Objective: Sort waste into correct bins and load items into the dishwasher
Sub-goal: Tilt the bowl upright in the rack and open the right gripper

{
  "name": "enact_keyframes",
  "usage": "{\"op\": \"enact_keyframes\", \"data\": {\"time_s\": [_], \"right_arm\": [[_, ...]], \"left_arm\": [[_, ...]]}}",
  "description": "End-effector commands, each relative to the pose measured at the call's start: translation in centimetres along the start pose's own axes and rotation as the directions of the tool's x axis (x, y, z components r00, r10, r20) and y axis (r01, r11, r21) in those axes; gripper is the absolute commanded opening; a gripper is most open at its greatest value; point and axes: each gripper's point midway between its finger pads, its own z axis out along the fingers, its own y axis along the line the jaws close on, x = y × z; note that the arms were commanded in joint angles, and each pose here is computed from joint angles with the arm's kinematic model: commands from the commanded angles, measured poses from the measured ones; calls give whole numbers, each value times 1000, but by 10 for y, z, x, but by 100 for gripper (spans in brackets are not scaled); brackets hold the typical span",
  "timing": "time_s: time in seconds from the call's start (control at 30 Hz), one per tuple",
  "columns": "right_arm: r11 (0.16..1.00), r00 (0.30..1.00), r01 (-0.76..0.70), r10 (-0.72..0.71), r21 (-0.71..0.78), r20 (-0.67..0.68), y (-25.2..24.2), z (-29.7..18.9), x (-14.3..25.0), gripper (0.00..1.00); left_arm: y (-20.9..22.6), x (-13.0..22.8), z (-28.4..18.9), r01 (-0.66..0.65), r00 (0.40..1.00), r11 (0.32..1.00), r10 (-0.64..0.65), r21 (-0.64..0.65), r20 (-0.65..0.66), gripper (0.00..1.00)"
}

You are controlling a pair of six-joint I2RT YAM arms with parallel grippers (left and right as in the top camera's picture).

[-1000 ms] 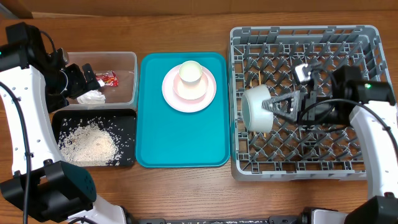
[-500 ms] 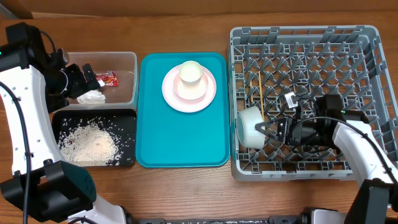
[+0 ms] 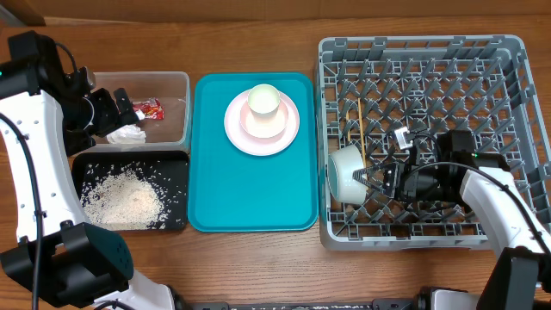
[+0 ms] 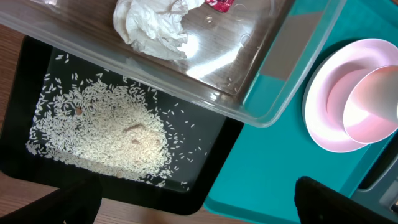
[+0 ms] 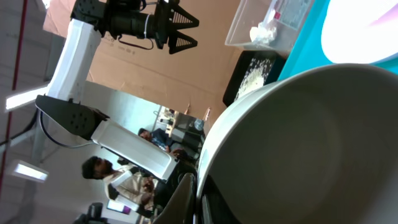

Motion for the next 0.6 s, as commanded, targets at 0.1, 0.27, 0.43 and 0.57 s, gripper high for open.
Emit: {"op": "enact_keyframes", "data": {"time_s": [0.1, 0.27, 0.43, 0.57], "right_arm": [[1000, 1000, -15, 15, -14, 4, 1, 1, 4, 4], [999, 999, -10, 12, 51, -32, -12, 0, 12, 4], [997, 999, 36, -33, 74, -43, -18, 0, 10, 5], [993, 996, 87, -83, 81, -44, -21, 0, 6, 8]], "left_arm": [[1, -4, -6, 3, 1000, 1000, -3, -3, 24, 100], [1, -4, -6, 3, 1000, 1000, -3, -3, 24, 100], [1, -4, -6, 3, 1000, 1000, -3, -3, 24, 100], [1, -4, -6, 3, 1000, 1000, -3, -3, 24, 100]]}}
